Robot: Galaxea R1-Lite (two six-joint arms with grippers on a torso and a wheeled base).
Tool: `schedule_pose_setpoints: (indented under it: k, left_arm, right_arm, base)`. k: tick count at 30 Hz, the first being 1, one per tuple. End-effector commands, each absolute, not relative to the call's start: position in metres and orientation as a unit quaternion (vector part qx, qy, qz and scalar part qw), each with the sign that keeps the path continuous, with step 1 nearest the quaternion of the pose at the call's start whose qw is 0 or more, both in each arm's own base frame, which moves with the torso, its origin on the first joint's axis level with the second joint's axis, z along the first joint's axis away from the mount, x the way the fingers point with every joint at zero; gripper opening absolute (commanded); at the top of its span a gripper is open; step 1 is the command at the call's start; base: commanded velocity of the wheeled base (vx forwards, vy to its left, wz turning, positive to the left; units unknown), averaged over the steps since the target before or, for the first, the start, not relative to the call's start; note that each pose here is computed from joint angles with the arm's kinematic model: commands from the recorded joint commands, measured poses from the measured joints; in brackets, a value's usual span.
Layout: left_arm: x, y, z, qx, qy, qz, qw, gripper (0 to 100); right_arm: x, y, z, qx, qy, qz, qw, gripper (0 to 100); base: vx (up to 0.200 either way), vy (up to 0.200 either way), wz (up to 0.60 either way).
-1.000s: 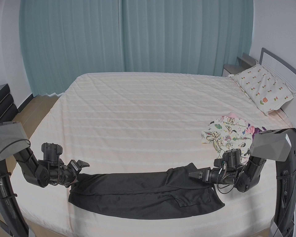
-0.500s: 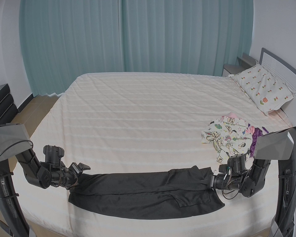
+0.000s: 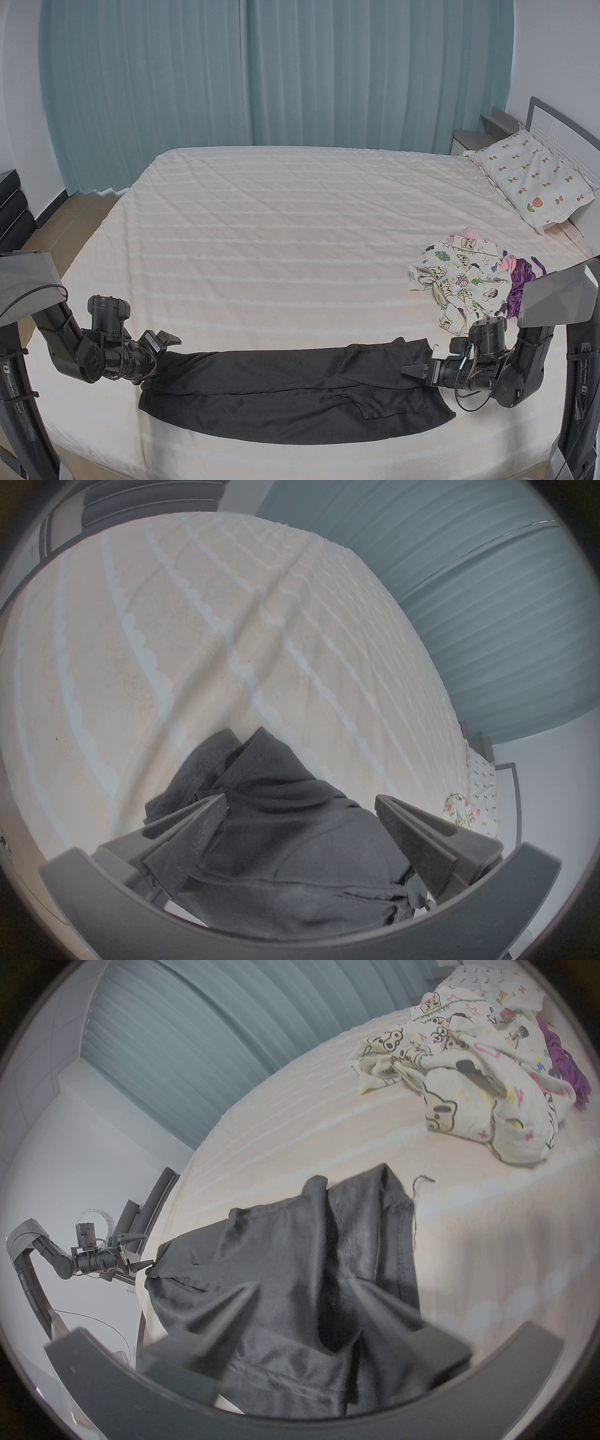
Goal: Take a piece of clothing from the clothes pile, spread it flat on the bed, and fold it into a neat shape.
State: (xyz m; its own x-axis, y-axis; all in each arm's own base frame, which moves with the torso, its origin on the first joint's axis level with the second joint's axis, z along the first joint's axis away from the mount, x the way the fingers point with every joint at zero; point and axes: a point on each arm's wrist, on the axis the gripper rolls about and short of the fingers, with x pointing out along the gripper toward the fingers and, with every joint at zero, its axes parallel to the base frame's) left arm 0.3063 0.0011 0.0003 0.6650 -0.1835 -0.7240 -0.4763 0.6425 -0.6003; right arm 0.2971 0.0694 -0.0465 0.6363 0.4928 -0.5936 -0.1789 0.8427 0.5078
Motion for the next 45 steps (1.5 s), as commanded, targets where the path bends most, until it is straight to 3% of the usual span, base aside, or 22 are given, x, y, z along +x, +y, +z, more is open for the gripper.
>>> schedule_pose_setpoints:
  k: [1,6,12,23,24,37,45]
  left_arm:
    - [0.314,0.004,0.000,-0.408,0.380,0.101,0.824,100]
    - [0.332,0.006,0.003,-0.392,0.348,0.113,0.844,100]
    - [0.335,0.015,-0.007,-0.339,0.360,0.107,0.863,100]
    - [0.334,0.014,-0.028,-0.312,0.391,0.099,0.860,100]
    - [0.334,0.014,-0.028,-0.312,0.391,0.099,0.860,0]
    - [0.338,0.021,-0.025,-0.314,0.379,0.112,0.863,0]
    - [0.347,0.039,-0.013,-0.364,0.338,0.139,0.857,0]
  right_arm:
    - [0.299,0.068,-0.043,0.210,0.368,0.191,0.885,100]
    - [0.302,0.063,-0.042,0.223,0.356,0.183,0.889,100]
    - [0.304,0.064,-0.042,0.238,0.353,0.179,0.887,100]
    - [0.305,0.064,-0.042,0.240,0.352,0.181,0.887,100]
    - [0.305,0.064,-0.044,0.239,0.354,0.181,0.886,100]
    - [0.304,0.066,-0.050,0.237,0.364,0.179,0.883,100]
    - [0.303,0.066,-0.051,0.237,0.365,0.179,0.882,100]
  base:
    - [0.000,0.000,0.00]
    - [0.000,0.000,0.00]
    - [0.000,0.000,0.00]
    - [0.000,0.000,0.00]
    - [0.000,0.000,0.00]
    - [0.000,0.000,0.00]
    - [0.000,0.000,0.00]
